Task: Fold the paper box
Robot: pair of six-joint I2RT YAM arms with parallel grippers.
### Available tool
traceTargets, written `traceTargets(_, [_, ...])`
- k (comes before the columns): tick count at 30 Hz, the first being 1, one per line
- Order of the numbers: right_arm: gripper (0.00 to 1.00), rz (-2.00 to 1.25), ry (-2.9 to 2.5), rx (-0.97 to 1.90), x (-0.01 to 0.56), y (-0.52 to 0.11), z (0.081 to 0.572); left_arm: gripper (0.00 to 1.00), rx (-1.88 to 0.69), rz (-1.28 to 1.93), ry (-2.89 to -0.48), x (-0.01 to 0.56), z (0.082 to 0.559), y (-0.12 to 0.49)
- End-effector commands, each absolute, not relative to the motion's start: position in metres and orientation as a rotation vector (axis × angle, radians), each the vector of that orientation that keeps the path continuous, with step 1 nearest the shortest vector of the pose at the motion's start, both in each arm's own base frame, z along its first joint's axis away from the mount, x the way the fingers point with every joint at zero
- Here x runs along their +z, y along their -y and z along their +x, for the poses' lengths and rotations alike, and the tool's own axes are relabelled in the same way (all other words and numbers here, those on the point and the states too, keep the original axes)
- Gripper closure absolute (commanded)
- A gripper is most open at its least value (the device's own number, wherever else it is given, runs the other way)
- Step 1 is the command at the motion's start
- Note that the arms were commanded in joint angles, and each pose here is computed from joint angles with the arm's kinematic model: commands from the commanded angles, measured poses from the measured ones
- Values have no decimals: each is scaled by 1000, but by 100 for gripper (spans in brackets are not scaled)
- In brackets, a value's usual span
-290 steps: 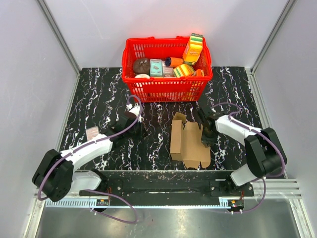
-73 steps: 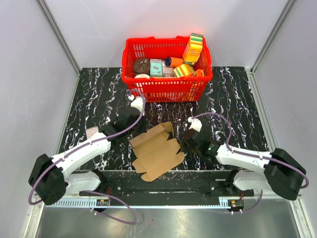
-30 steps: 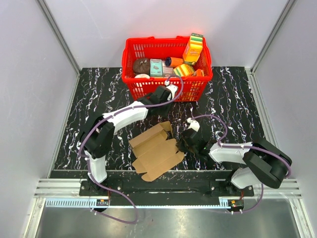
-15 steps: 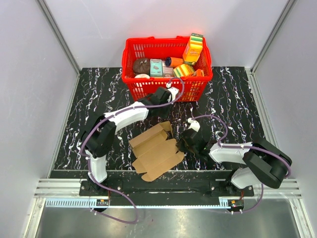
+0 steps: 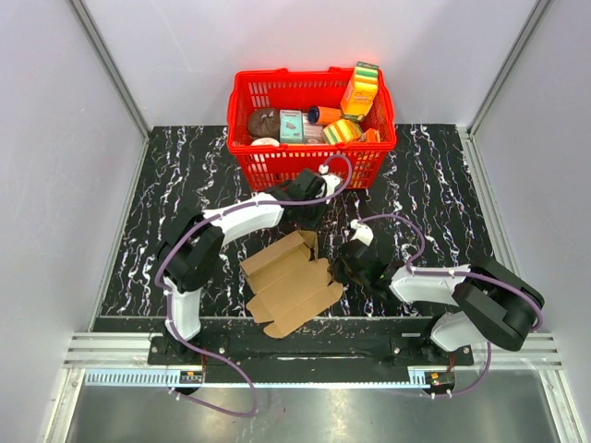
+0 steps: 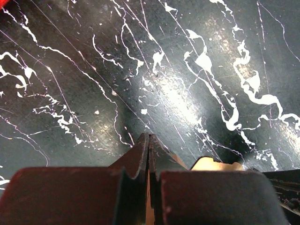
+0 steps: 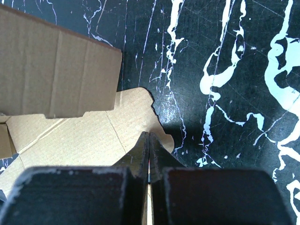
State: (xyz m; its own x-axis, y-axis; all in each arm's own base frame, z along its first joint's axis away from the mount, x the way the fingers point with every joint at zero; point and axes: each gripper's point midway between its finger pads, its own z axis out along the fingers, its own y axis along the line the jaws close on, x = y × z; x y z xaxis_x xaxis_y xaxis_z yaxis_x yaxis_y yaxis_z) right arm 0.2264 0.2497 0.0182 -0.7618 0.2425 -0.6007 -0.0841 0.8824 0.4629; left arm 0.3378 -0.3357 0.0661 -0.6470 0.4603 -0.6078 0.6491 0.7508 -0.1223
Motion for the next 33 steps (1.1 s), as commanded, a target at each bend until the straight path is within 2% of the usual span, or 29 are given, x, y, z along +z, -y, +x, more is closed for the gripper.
traceTargets(1, [100, 141, -2416, 520, -2, -230, 219, 100, -484, 885, -2375, 68, 331, 343])
traceTargets(12, [100, 151, -2389, 549, 8, -232, 221, 100, -502, 888, -2378, 72, 322, 343])
traceTargets(21, [78, 116, -2288, 634, 55, -241, 229, 100, -502, 889, -2378, 72, 320, 342])
traceTargets(33, [65, 58, -2199, 699, 104, -251, 237, 100, -504, 886, -2375, 75, 320, 343])
